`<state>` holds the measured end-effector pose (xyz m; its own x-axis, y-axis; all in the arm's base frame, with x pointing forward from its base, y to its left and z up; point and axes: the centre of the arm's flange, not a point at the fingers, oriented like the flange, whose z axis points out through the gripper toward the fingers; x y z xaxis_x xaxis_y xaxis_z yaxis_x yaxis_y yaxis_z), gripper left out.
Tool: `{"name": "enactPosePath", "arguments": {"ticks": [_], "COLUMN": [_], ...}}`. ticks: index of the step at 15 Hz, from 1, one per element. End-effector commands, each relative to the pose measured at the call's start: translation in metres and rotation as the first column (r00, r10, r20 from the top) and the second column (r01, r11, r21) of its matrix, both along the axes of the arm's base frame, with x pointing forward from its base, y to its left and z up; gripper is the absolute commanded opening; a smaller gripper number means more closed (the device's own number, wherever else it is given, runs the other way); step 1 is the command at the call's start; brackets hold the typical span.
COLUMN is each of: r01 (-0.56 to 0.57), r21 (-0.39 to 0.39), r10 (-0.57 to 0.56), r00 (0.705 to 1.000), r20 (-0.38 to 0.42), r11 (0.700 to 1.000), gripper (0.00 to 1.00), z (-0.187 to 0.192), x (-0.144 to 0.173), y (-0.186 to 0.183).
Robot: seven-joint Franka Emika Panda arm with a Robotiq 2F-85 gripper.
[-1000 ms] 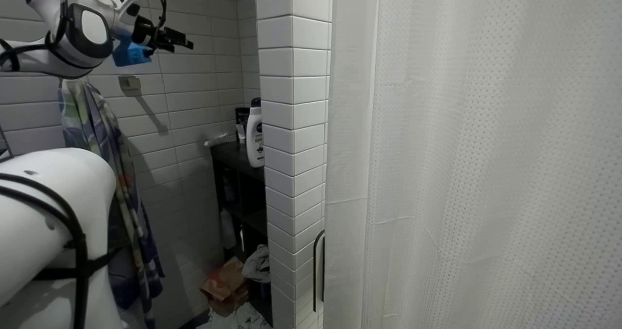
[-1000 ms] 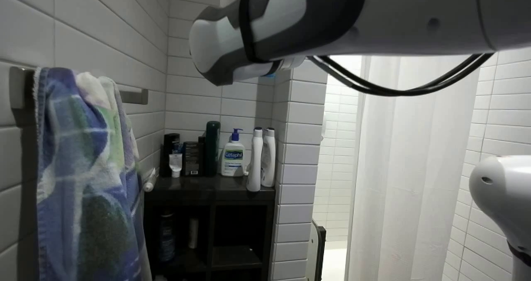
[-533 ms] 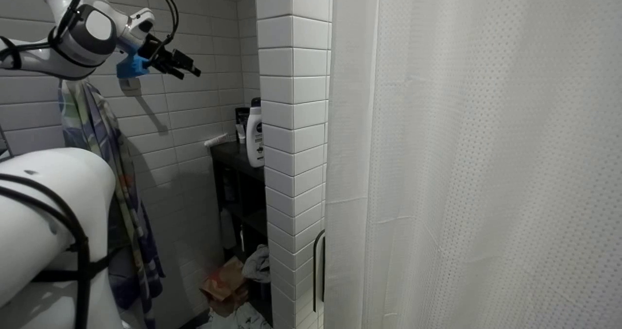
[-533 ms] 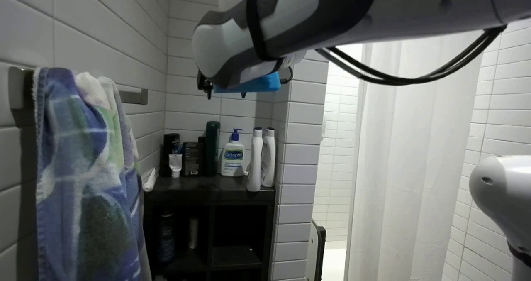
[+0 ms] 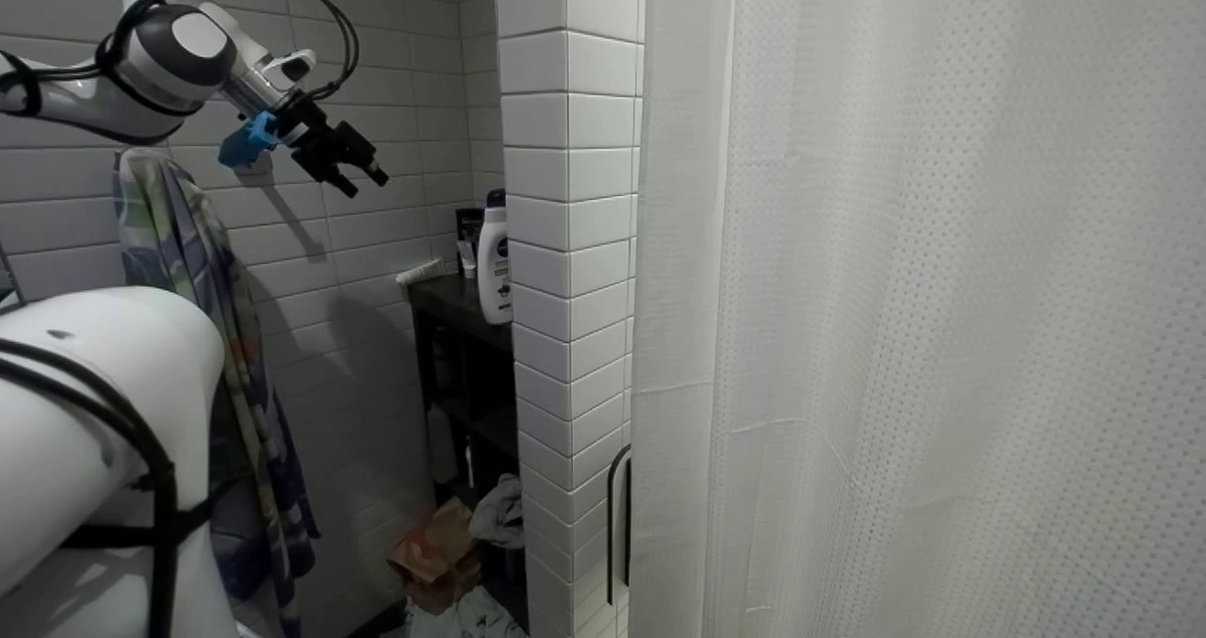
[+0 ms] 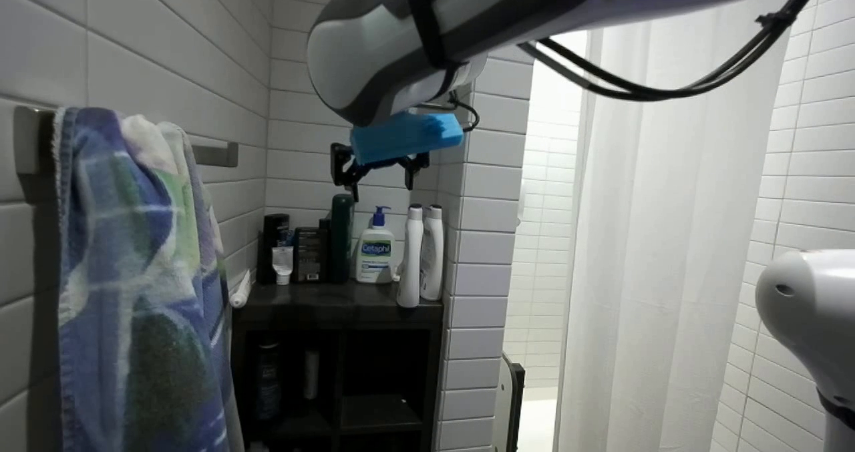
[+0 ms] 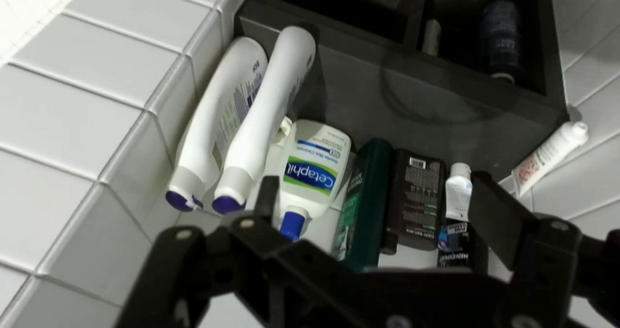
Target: Move the white Nivea bottle on the left to the right
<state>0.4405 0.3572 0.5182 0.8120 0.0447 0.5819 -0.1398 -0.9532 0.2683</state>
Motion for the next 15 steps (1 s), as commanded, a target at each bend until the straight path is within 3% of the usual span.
{"name": "enactPosePath", "arguments": {"ticks": [1,10,15], "r01": [0.001,-0.119,-0.305], "r21": [0.012,0.027,0.084], "r10": [0.001,0.121,0.309], "r00": [0.990,0.925,0.839], "r20": [-0.144,-0.360,-0.448], "r11": [1.000,0.992,0.949], "gripper": [1.00,1.00,1.00], "z": [0.001,-0.011,-0.005], "x": [0.004,-0.014,-0.035], "y": [0.003,-0.013,-0.020]}}
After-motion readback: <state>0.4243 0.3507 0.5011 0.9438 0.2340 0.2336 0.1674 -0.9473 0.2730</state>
